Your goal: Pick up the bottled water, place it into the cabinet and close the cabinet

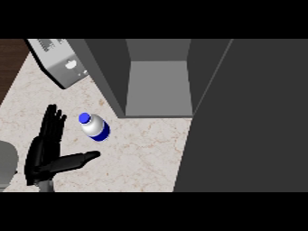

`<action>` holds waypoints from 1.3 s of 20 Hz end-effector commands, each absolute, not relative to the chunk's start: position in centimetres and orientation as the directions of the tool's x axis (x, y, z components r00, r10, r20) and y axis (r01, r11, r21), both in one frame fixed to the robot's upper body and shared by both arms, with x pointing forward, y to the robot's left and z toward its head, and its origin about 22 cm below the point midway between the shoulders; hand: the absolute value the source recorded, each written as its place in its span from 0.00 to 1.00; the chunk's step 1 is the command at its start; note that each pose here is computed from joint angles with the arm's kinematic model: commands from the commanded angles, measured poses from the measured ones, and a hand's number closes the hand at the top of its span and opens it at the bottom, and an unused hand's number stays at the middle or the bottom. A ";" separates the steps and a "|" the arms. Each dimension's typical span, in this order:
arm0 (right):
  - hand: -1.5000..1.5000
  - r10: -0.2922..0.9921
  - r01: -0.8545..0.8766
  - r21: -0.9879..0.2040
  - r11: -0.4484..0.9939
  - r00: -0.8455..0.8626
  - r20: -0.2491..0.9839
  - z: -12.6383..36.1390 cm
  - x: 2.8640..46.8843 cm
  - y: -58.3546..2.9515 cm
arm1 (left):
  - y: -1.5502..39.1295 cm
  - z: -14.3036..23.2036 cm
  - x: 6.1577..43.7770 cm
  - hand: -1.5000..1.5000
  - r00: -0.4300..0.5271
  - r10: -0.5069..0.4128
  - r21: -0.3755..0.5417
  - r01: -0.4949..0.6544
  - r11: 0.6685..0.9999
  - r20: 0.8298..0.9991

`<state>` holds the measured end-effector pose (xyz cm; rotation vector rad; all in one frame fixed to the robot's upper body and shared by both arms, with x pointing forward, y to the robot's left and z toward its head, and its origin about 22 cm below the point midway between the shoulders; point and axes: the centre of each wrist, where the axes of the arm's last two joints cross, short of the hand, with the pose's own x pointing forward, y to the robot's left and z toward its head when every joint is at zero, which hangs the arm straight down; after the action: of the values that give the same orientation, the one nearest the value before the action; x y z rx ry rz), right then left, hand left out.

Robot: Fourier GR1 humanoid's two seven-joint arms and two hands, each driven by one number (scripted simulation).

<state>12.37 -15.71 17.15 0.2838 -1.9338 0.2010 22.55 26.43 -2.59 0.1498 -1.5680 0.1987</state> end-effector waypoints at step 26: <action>0.00 -0.049 -0.228 -0.053 0.972 -0.420 0.906 19.6 10.0 -16.3 | 26.9 -14.8 26.0 0.00 -0.067 0.100 -0.115 -0.271 0.956 0.993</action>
<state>12.02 -15.22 17.48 0.2730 -1.9234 0.2028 25.72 27.55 -14.01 0.1259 -1.5891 0.2796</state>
